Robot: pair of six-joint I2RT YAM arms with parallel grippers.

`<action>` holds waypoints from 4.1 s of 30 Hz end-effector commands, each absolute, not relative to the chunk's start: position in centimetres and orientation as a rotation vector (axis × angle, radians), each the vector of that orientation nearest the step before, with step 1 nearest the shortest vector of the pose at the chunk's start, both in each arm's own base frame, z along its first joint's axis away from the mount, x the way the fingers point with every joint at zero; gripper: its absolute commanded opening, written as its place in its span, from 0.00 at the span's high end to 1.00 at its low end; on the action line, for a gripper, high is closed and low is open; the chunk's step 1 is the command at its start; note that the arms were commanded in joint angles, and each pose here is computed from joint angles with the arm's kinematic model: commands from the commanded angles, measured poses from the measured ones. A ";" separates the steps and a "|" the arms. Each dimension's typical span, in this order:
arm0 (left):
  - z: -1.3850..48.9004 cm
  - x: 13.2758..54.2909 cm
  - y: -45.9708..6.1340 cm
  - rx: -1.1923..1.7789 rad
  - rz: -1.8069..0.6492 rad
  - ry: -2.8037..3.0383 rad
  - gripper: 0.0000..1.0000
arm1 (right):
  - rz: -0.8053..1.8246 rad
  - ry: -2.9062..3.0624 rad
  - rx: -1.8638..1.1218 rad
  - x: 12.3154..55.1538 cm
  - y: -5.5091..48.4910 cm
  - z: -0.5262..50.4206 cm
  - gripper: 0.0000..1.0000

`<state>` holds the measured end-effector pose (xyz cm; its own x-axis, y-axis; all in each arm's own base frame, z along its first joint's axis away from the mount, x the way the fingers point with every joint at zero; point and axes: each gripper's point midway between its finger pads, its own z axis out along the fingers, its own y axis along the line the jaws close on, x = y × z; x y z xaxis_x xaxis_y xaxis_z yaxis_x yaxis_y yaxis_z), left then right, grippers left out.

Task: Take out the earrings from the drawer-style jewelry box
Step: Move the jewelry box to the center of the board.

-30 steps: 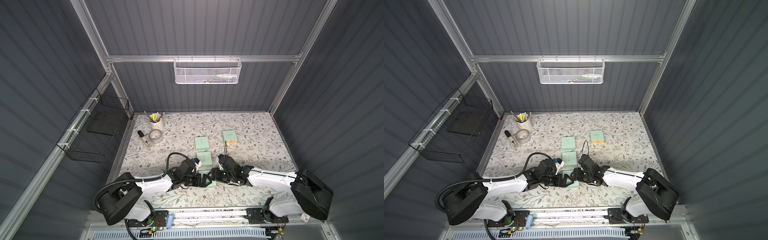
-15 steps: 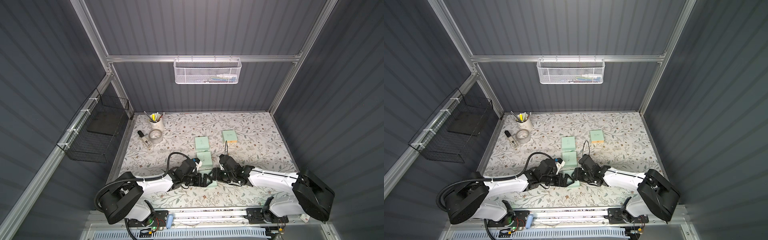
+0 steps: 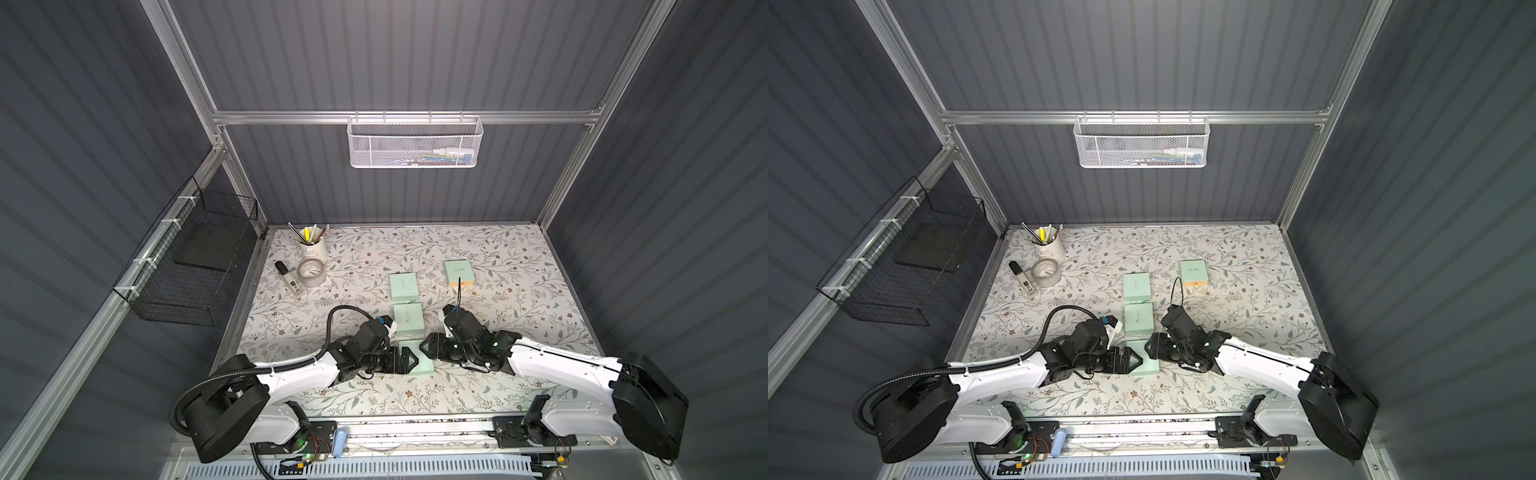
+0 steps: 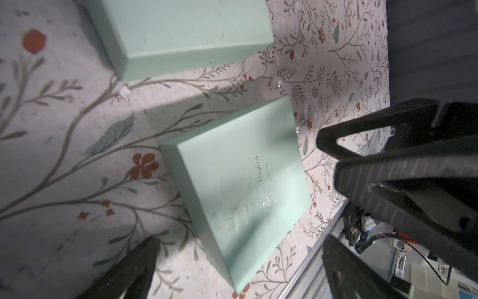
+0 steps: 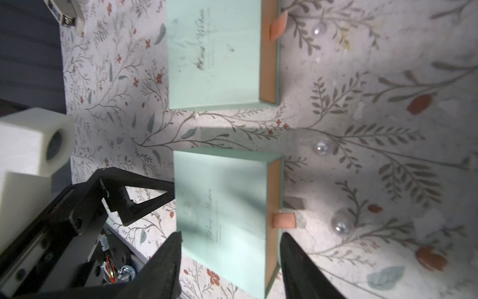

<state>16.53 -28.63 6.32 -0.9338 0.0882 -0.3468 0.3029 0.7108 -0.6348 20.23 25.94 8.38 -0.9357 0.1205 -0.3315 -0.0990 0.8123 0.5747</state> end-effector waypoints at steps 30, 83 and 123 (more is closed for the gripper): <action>18.7 28.8 -34.0 0.491 -0.761 2.331 0.00 | 0.600 2.366 0.658 40.6 9.4 15.9 0.01; 17.1 37.2 -32.4 0.270 -0.973 2.413 0.00 | 0.849 2.375 0.755 51.0 13.5 7.8 0.01; 10.9 50.5 -33.9 0.413 -1.141 2.444 0.01 | 0.963 2.449 0.468 54.7 16.2 7.7 0.02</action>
<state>50.77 -33.55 10.82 -0.8768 0.0397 -0.4792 0.3886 0.6455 -0.6575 54.15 15.16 6.34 -0.8256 0.4837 -0.2905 0.1847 0.7183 0.6708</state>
